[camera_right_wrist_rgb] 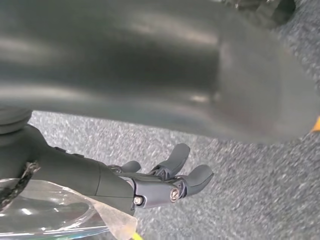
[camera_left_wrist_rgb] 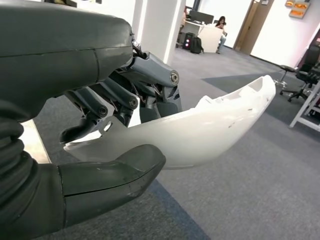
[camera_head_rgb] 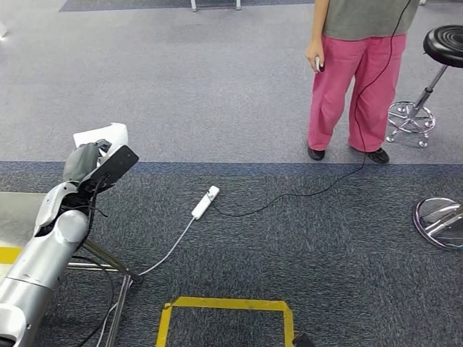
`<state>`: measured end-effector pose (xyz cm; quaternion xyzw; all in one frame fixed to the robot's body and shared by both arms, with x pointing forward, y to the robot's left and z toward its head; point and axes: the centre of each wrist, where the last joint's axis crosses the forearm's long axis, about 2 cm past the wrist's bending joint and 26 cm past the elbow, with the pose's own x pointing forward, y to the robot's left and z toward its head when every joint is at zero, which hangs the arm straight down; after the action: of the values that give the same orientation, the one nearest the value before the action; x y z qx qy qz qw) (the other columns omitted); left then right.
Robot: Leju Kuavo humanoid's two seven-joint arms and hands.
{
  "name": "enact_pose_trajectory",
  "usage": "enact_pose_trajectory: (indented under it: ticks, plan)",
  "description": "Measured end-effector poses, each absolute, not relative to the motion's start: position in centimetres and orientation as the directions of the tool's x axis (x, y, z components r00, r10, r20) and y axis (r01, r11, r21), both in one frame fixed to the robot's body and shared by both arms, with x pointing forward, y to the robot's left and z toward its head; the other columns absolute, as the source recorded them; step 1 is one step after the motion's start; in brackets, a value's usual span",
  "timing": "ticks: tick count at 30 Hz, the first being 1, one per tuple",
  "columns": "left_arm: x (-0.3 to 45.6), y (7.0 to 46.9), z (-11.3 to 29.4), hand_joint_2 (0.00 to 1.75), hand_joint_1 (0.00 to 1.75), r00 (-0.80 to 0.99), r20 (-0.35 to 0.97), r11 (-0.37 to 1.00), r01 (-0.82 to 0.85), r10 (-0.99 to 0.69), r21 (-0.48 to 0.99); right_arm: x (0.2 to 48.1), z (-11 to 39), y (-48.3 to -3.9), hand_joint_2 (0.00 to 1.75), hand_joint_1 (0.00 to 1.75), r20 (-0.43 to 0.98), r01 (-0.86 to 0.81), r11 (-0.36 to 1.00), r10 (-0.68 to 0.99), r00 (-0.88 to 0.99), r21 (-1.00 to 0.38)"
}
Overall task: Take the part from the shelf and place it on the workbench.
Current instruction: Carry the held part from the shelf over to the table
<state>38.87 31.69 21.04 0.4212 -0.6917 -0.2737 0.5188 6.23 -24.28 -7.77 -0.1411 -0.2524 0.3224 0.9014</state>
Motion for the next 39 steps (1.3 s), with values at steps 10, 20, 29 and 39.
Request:
enact_pose_trajectory:
  ticks: [10,20,29,39]
  plan:
    - [38.87,31.75,20.97,1.75,1.75,-0.101,0.485,0.492,-0.295,-0.869,0.819,6.57,-7.81,-24.35,0.0,0.0,0.355,-0.521,0.728,0.678,0.644,-0.445]
    - [38.99,32.0,21.18,1.75,1.75,-0.099,0.478,0.484,-0.304,-0.873,0.821,6.77,-8.0,-24.2,0.0,0.0,0.347,-0.529,0.712,0.694,0.631,-0.462]
    - [38.84,32.22,20.87,1.75,1.75,-0.09,0.474,0.477,-0.305,-0.876,0.824,6.53,-8.09,-24.24,0.0,0.0,0.335,-0.535,0.703,0.701,0.629,-0.469]
    - [38.74,32.66,20.58,1.75,1.75,-0.073,0.471,0.469,-0.306,-0.879,0.829,6.68,-8.0,-24.2,0.0,0.0,0.328,-0.533,0.7,0.703,0.631,-0.475]
